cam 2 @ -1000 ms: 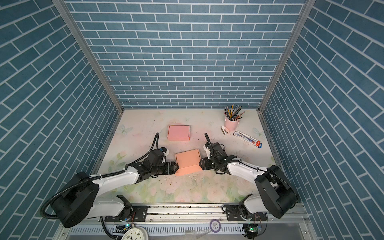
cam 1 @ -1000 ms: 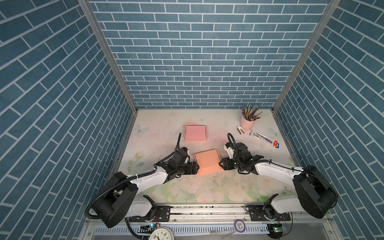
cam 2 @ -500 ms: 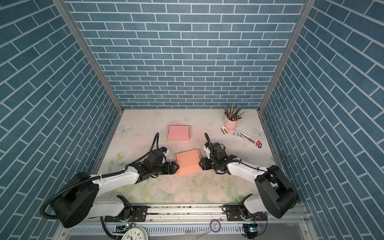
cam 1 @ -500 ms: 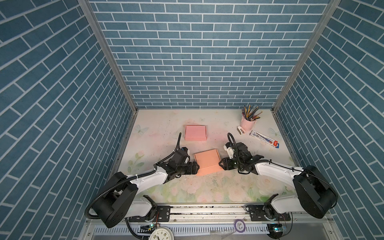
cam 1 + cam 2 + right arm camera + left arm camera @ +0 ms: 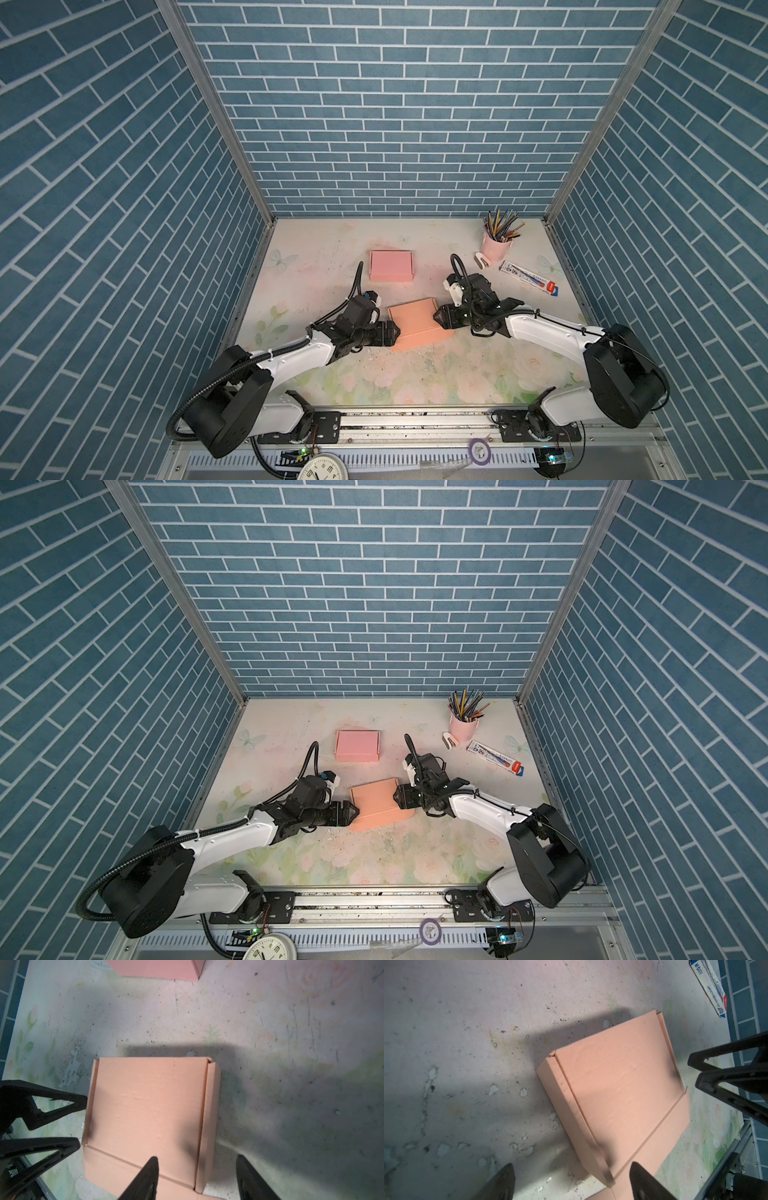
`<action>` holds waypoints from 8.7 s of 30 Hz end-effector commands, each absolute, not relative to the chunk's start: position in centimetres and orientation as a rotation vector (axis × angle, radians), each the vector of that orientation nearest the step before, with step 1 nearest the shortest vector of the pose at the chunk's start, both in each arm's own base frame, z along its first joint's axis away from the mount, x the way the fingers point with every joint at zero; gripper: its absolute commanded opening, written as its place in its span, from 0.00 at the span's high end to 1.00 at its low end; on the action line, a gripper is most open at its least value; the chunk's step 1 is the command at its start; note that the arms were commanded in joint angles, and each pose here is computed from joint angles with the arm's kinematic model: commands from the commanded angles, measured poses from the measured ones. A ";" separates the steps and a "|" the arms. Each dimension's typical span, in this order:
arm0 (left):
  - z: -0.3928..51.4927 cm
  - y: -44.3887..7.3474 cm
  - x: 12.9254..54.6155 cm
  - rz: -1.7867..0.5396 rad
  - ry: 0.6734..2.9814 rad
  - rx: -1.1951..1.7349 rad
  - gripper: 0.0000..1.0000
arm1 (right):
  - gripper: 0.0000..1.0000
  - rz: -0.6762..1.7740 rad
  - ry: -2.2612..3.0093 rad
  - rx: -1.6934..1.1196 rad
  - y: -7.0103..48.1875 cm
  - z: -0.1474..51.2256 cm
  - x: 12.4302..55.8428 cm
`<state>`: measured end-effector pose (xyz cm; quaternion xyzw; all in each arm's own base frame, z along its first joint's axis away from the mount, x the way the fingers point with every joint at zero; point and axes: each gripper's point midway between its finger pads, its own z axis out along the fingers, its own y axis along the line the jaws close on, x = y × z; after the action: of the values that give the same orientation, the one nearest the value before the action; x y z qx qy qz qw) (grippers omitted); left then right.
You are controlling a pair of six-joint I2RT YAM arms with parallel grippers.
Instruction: Fold the paper box
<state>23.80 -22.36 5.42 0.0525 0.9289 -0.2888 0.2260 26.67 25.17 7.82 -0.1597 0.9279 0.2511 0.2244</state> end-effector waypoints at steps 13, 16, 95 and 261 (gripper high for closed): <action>7.7 -23.1 26.4 -0.930 2.492 0.131 0.13 | 0.40 0.655 2.598 -0.476 26.0 6.7 28.1; 7.5 -23.5 26.7 -0.943 2.494 0.137 0.13 | 0.40 0.660 2.604 -0.476 26.0 6.5 27.9; 9.5 -21.6 25.3 -0.847 2.445 0.194 0.28 | 0.36 0.705 2.622 -0.264 24.7 7.7 21.7; 6.9 -23.1 21.6 -0.832 2.516 0.314 0.26 | 0.35 0.799 2.666 -0.346 29.5 5.9 16.4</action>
<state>21.88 -23.71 7.23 0.1114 0.9136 -0.3166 0.2296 16.31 29.39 5.96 -0.1364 0.9352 0.2796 0.1689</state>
